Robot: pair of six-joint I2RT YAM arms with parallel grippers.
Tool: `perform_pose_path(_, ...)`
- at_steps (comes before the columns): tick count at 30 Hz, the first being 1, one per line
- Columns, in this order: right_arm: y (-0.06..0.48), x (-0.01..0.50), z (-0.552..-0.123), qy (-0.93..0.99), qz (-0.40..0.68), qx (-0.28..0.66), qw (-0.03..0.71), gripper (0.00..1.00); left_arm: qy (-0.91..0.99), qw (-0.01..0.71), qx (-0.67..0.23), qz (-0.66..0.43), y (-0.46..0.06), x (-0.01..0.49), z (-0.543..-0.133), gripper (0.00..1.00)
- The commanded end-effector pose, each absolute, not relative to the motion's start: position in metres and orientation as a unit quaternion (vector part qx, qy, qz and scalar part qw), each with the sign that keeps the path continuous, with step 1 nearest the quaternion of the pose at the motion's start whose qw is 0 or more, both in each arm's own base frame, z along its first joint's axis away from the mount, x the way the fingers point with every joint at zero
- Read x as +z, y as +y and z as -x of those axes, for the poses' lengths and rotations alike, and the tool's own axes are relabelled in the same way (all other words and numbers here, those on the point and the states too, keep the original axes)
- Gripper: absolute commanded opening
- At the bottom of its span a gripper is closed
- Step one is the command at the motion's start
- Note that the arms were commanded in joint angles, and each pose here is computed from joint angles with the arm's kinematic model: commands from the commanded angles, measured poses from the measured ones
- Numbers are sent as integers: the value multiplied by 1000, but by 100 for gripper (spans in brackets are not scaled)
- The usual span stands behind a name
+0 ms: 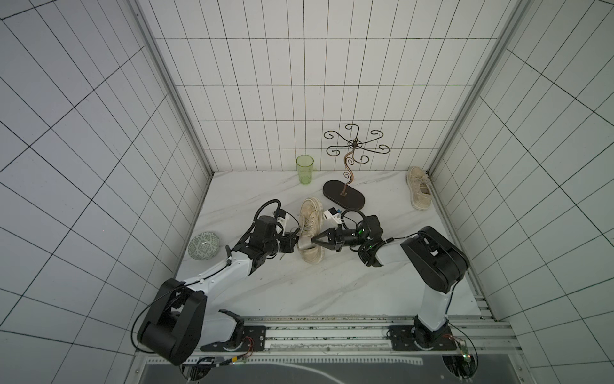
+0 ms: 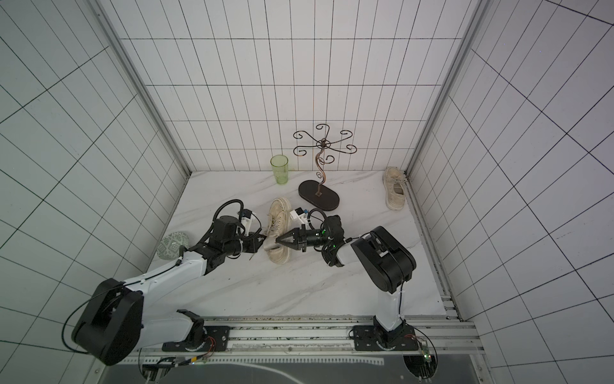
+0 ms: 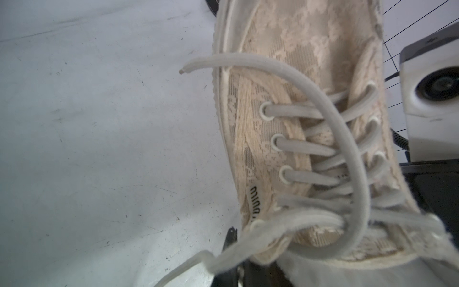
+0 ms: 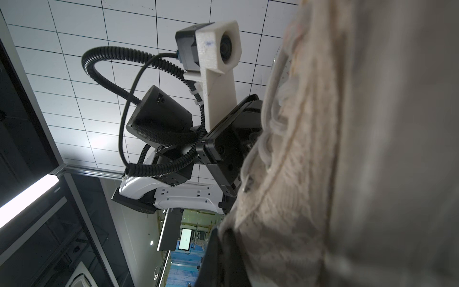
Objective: Remove the insole from the shoe
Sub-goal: Remove the insole from the shoe, then move the shoe to the center of the board.
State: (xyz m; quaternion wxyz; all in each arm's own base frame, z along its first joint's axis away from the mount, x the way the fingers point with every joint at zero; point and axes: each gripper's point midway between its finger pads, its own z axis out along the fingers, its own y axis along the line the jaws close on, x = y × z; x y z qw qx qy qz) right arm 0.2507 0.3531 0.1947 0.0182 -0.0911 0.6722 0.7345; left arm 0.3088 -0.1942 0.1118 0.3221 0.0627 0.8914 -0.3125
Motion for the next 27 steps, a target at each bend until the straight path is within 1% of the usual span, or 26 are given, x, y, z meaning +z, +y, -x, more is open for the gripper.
perform_pose_path(1,338,266,-199,573,254,776,71,0,923,329,-201,9,-146,80,-328,0)
perform_pose_path(6,342,273,-189,577,280,764,75,0,930,325,-167,39,-126,75,-351,0)
perform_pose_path(13,333,267,-171,593,282,751,67,0,928,335,-159,32,-128,82,-373,0)
perform_pose_path(16,332,248,-179,621,269,732,72,0,925,342,-163,32,-127,89,-371,0)
perform_pose_path(22,330,221,-197,671,268,686,86,0,922,356,-148,44,-111,102,-365,0)
perform_pose_path(27,301,183,-223,742,224,622,113,0,921,361,-137,59,-92,105,-372,0)
